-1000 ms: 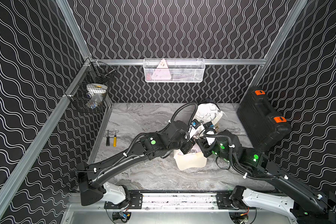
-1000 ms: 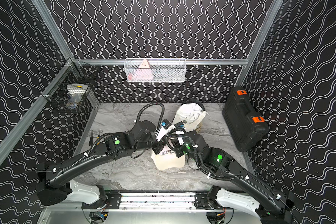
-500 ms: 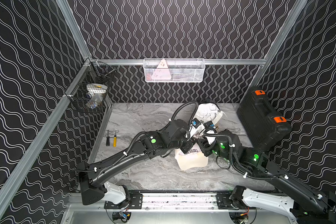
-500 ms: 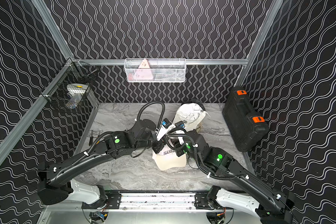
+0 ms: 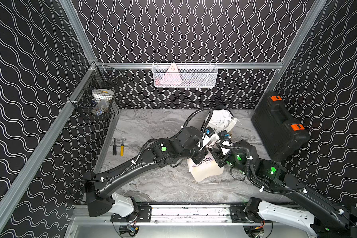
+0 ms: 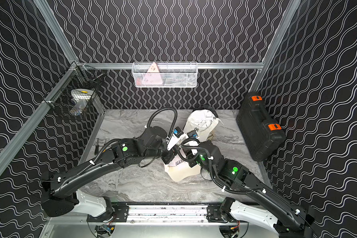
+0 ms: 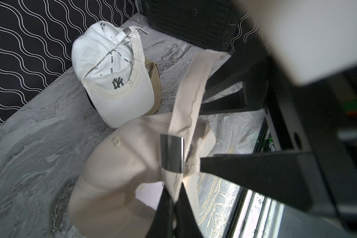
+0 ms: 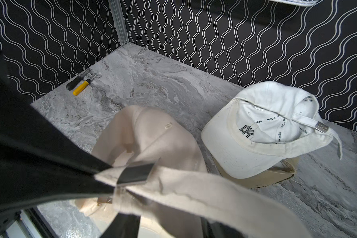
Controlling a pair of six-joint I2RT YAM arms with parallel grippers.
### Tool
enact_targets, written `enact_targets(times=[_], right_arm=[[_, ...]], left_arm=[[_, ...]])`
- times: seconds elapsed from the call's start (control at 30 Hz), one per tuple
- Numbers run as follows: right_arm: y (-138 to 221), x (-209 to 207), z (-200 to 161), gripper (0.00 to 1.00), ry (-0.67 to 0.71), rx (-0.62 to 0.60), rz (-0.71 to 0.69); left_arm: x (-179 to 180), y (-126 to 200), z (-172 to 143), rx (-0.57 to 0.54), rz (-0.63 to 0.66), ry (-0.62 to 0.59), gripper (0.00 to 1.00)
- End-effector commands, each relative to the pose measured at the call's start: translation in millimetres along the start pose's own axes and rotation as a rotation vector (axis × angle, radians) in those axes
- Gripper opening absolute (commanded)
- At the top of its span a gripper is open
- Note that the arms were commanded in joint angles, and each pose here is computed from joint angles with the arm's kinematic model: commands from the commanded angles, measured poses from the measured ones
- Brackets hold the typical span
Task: Open the adjustable buckle of the baseball cap
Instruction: Open the adjustable buckle on the baseball cap.
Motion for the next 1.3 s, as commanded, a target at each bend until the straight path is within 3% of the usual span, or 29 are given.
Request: enact_targets(times=[0.0, 0.27, 0.8, 1.27], right_arm=[[5.7, 30.7, 23.0, 0.46, 0.144, -0.161, 0.212], [10.1, 31.4, 15.7, 0.48, 0.183, -0.218, 0.205], [15.0, 18.9, 0.1, 0.59, 0.254, -0.119, 0.135], [18.2, 5.9, -7.8, 0.59, 0.262, -0.085, 0.046]], left_arm=[[-4.6, -5.5, 4.8, -0.014, -0.027, -0.003, 0.00], [-5.0, -4.1, 4.0, -0.012, -0.030, 0.001, 0.00], [-2.5, 0.1, 7.7, -0.035, -0.010, 0.006, 0.00], [-2.9, 5.1, 11.2, -0.044, -0.009, 0.005, 0.00]])
Point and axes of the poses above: each gripper's point midway between its finger pads, its own y axis back along the fingers, its own x axis along the line the jaws close on, z = x × y, the point moved 4 cm from there along y, back along the fingers, and after that the axes turned 14 degrees about y, right-handed, at the moved point
